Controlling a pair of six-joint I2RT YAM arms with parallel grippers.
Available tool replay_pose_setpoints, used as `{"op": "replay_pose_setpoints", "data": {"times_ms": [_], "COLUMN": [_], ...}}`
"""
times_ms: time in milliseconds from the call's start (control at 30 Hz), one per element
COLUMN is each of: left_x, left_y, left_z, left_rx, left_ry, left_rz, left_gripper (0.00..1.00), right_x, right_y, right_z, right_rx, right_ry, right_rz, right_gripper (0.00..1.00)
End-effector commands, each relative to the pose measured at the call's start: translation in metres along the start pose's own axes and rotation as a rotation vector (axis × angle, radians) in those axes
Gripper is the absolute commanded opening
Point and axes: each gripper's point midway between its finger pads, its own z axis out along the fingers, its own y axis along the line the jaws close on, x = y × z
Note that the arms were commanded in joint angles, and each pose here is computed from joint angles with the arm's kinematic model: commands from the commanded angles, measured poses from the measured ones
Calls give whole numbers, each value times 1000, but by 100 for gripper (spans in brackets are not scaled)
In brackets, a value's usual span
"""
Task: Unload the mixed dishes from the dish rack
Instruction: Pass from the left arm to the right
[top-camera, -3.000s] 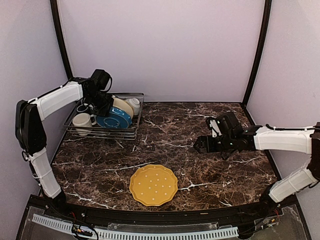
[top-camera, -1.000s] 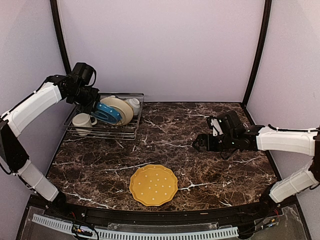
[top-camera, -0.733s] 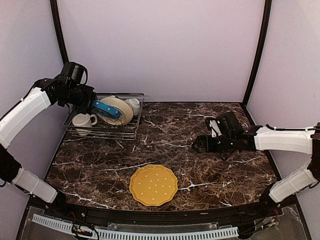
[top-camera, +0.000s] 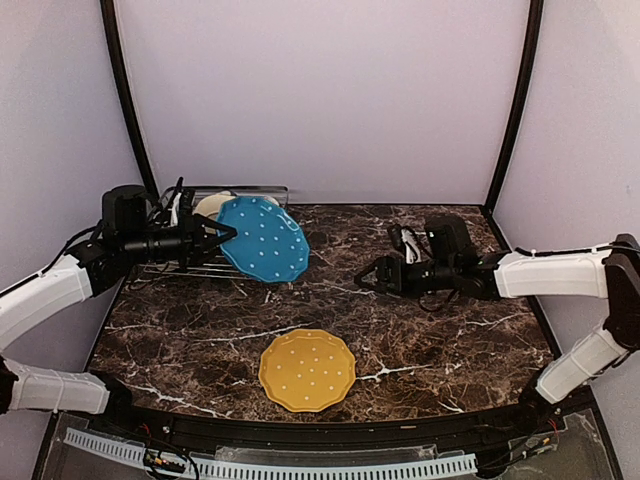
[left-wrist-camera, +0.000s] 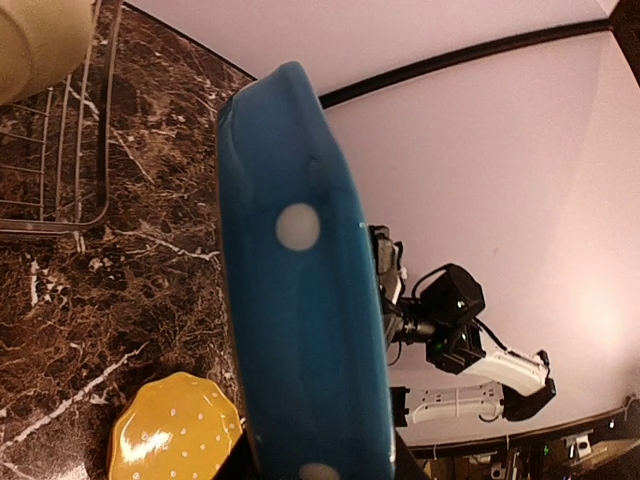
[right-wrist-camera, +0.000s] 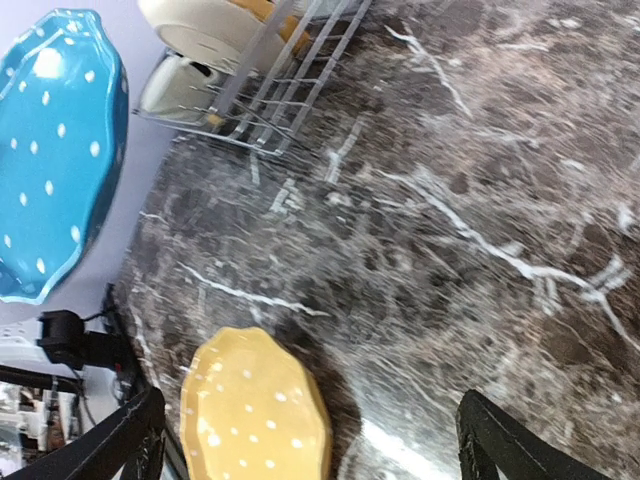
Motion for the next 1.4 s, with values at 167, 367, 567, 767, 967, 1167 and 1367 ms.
{"op": "replay_pose_setpoints", "data": {"times_ms": [167,367,567,767,967,1167,1367], "left_x": [21,28,35,45,58,66,77], "left_y": [-77,-70,-66,-55,-31,17,63], "left_z": [-16,-5,3,11,23,28,22], "left_rx": [410,464,512,510,425,257,97], "left_ry": [4,41,75,138,243,202,155], "left_rz": [333,312,302,291,211,162,115], "left_gripper": [1,1,1,1,2,66,99], "right_x": [-47,-52,-55,-60,-55,-46,-32], "right_y": [97,108,115,117,117,109,93], "right_z": [-2,15,37,44,35,20,10], "right_rx": [-495,-582,-626,-627,-628,-608,-617], "right_ry": [-119,-127,-122,-144,-170,-178,-133], "right_rz": [82,127,149,159,165,156,180], "right_gripper": [98,80,62,34,0,0,0]}}
